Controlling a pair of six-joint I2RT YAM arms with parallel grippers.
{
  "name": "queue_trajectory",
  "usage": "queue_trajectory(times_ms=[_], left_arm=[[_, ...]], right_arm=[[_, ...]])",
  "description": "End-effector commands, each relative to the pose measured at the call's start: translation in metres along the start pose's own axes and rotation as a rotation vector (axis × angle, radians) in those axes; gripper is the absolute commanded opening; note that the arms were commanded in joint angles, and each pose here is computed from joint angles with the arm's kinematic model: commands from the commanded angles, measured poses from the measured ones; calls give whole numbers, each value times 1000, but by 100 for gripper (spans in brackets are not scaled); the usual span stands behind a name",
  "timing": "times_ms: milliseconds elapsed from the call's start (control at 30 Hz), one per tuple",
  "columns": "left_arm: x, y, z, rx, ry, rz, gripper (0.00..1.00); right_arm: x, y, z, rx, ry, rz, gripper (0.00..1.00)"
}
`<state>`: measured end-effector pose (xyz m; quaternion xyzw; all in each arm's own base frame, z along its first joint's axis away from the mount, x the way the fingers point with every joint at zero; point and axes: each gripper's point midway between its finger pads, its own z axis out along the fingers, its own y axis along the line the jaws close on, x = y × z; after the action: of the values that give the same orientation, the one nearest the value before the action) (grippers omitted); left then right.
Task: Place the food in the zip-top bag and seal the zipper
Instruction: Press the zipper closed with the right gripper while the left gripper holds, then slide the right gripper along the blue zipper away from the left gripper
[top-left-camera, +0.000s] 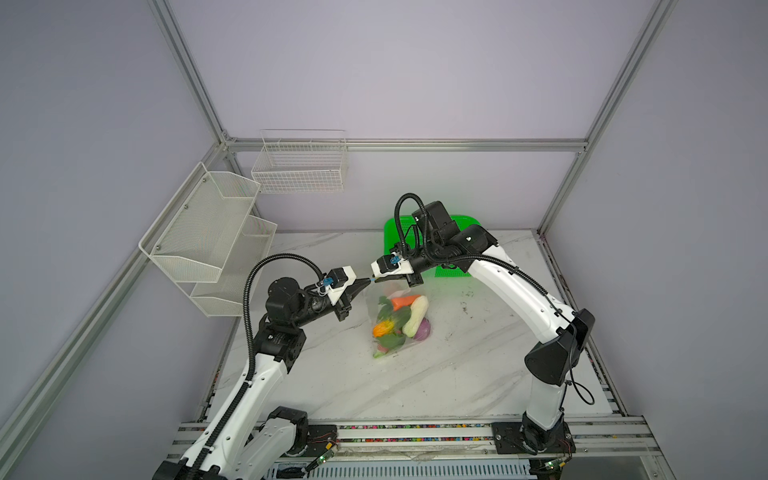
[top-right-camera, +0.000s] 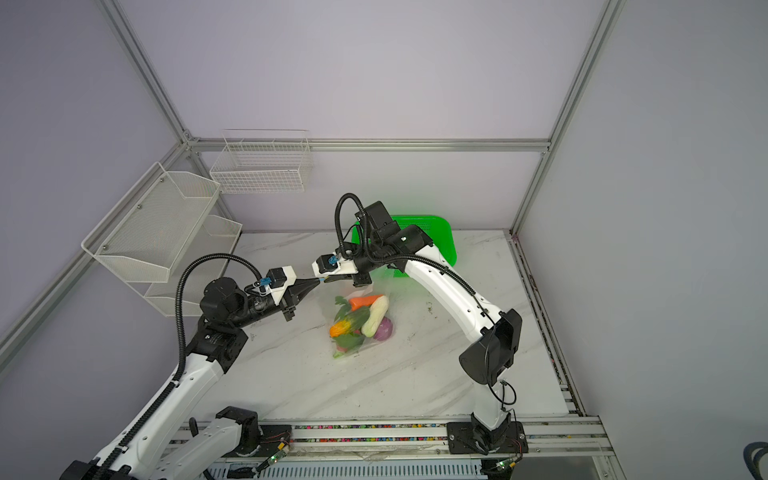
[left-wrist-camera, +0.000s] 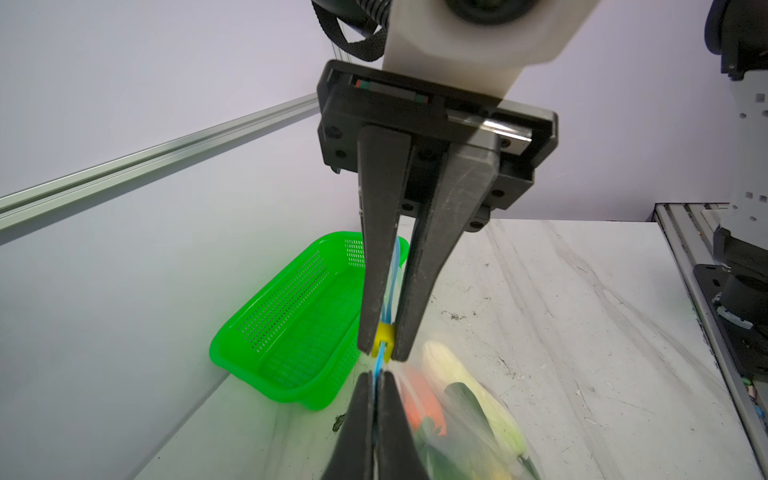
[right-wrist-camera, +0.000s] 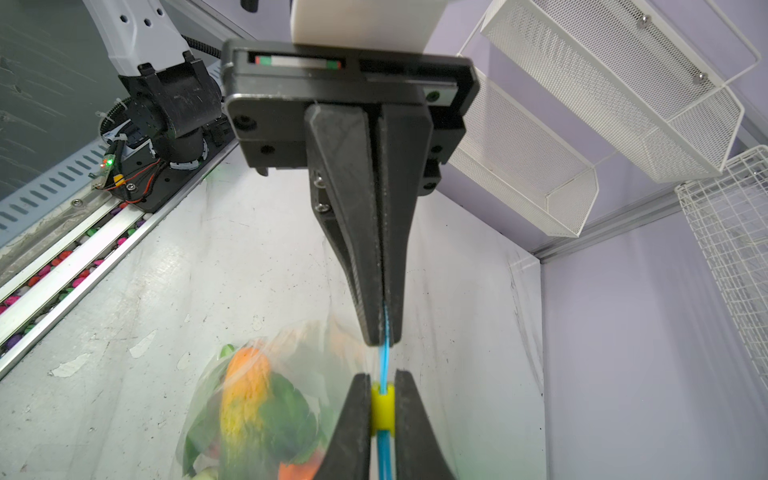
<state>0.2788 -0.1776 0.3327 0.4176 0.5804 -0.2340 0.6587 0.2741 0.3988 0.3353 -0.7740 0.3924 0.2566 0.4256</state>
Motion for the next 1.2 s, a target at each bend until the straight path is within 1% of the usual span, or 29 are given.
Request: queue_trajectory(times_ms=[0, 467, 867, 1167], left_arm=[[-39, 20, -9, -107, -45, 111, 0], [-37, 45, -22, -289, -24, 132, 0], [-27, 70, -36, -472, 11, 113, 0], [-23, 79, -45, -560, 11, 104, 0]], right_arm=[[4, -3, -10, 5, 12, 23, 11], [16, -8, -18, 19, 23, 47, 11], [22, -10, -22, 26, 27, 61, 11], [27, -11, -26, 33, 34, 75, 11]])
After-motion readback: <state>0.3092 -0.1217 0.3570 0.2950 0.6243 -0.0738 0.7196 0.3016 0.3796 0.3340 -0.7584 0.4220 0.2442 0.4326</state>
